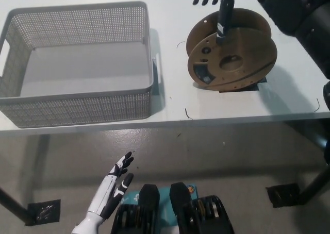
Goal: Use the right hand to pick up a 3d printing filament and place it into a container on the left side
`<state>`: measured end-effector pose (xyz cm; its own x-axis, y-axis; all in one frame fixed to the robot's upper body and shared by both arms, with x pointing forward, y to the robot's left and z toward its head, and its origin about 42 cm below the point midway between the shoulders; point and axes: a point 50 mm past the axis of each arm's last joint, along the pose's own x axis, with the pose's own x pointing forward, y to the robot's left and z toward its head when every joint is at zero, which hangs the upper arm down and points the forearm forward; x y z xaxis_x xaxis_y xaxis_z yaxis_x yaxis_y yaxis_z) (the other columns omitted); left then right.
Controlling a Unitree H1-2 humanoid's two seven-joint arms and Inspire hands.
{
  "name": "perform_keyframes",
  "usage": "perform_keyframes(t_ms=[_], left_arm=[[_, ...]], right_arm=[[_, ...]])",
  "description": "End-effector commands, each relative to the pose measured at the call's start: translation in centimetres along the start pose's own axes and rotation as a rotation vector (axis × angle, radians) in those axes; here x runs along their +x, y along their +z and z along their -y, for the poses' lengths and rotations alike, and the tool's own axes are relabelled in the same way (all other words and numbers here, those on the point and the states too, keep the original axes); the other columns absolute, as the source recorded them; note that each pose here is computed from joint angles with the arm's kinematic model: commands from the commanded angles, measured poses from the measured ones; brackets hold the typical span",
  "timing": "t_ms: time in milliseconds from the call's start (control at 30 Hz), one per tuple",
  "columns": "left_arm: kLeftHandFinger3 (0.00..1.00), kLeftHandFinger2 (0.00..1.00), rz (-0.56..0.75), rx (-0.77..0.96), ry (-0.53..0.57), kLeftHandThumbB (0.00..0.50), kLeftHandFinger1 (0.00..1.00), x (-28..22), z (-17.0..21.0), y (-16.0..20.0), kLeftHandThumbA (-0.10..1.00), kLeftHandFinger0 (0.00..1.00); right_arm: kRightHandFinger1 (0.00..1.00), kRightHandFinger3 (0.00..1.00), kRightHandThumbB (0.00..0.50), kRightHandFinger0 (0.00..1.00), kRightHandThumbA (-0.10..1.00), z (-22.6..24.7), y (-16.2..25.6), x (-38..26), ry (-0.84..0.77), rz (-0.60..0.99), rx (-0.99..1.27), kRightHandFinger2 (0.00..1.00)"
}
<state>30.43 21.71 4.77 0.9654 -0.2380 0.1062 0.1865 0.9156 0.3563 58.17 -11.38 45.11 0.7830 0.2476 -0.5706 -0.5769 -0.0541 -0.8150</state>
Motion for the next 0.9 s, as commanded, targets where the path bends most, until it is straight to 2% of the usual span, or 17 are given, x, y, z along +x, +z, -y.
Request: perform_keyframes(t_ms=[0,200,267,400,467,500,533,567,600,633,667,700,733,767,800,833,867], left_arm=[[1.00,1.00,0.074,-0.009,0.008,0.301,1.00,0.1,-0.3,1.1,1.00,1.00],[1.00,1.00,0.079,-0.007,0.009,0.307,1.00,0.1,-0.3,1.2,1.00,1.00],[1.00,1.00,0.078,-0.006,0.004,0.303,1.00,0.0,-0.3,1.2,1.00,1.00],[1.00,1.00,0.079,-0.011,-0.001,0.301,1.00,-0.1,-0.3,1.2,1.00,1.00],[1.00,1.00,0.081,-0.011,0.000,0.302,1.00,0.0,-0.4,1.2,1.00,1.00],[1.00,1.00,0.082,-0.008,0.001,0.304,1.00,0.1,-0.5,1.2,1.00,1.00],[1.00,1.00,0.084,-0.005,0.002,0.305,1.00,0.1,-0.5,1.3,1.00,1.00],[1.00,1.00,0.083,-0.006,0.003,0.309,1.00,0.2,-0.5,1.3,1.00,1.00],[1.00,1.00,0.082,-0.006,0.002,0.311,1.00,0.2,-0.5,1.2,1.00,1.00],[1.00,1.00,0.083,-0.006,0.003,0.312,1.00,0.2,-0.5,1.2,1.00,1.00],[1.00,1.00,0.085,-0.005,0.003,0.311,1.00,0.2,-0.6,1.3,1.00,1.00],[1.00,1.00,0.085,-0.005,0.004,0.308,1.00,0.3,-0.6,1.3,1.00,1.00],[1.00,1.00,0.085,-0.006,0.005,0.306,1.00,0.3,-0.6,1.3,1.00,1.00],[1.00,1.00,0.084,-0.007,0.004,0.306,1.00,0.3,-0.6,1.3,1.00,1.00],[1.00,1.00,0.084,-0.009,0.004,0.306,1.00,0.3,-0.6,1.3,1.00,1.00],[1.00,1.00,0.083,-0.011,0.004,0.306,1.00,0.3,-0.6,1.2,1.00,1.00],[1.00,1.00,0.083,-0.013,0.005,0.308,1.00,0.3,-0.6,1.2,1.00,1.00]], right_arm=[[1.00,1.00,0.420,1.00,1.00,1.3,-0.3,-0.9,-0.074,-0.025,-0.108,1.00],[1.00,1.00,0.420,1.00,1.00,-1.2,-1.2,0.9,-0.026,-0.005,-0.123,1.00],[1.00,1.00,0.446,1.00,1.00,-3.0,-2.0,2.2,-0.007,-0.021,-0.064,1.00],[1.00,1.00,0.447,1.00,1.00,-5.3,-3.0,3.8,0.030,-0.014,-0.093,1.00],[1.00,1.00,0.438,1.00,1.00,-6.4,-3.5,4.5,0.067,-0.019,-0.058,1.00],[1.00,1.00,0.406,1.00,1.00,-6.7,-3.7,4.7,0.084,-0.011,-0.062,1.00],[1.00,1.00,0.396,1.00,1.00,-6.9,-3.8,4.8,0.100,0.000,-0.068,1.00],[1.00,1.00,0.338,1.00,0.91,-7.2,-4.0,5.1,0.078,-0.018,-0.062,1.00],[1.00,1.00,0.348,1.00,0.85,-7.4,-4.2,5.4,0.048,-0.039,-0.062,1.00],[1.00,1.00,0.282,0.86,0.70,-7.3,-4.3,5.4,0.037,-0.035,-0.053,1.00],[0.28,0.72,0.283,0.18,0.23,-7.4,-4.5,5.5,-0.010,-0.018,-0.030,0.47],[0.28,0.82,0.249,0.09,-0.02,-7.3,-4.6,5.5,-0.050,-0.008,-0.034,0.52],[0.70,0.64,0.242,0.46,-0.10,-7.2,-4.8,5.5,-0.112,-0.007,-0.073,0.76],[0.76,0.56,0.217,0.57,-0.10,-7.2,-4.9,5.5,-0.126,-0.009,-0.082,0.77],[0.77,0.54,0.209,0.61,-0.10,-7.2,-5.0,5.5,-0.135,-0.010,-0.088,0.77],[0.60,0.45,0.181,0.47,-0.10,-7.1,-5.1,5.4,-0.150,-0.004,-0.089,0.63],[0.55,0.43,0.179,0.41,-0.10,-7.0,-5.3,5.3,-0.153,-0.003,-0.079,0.59]])
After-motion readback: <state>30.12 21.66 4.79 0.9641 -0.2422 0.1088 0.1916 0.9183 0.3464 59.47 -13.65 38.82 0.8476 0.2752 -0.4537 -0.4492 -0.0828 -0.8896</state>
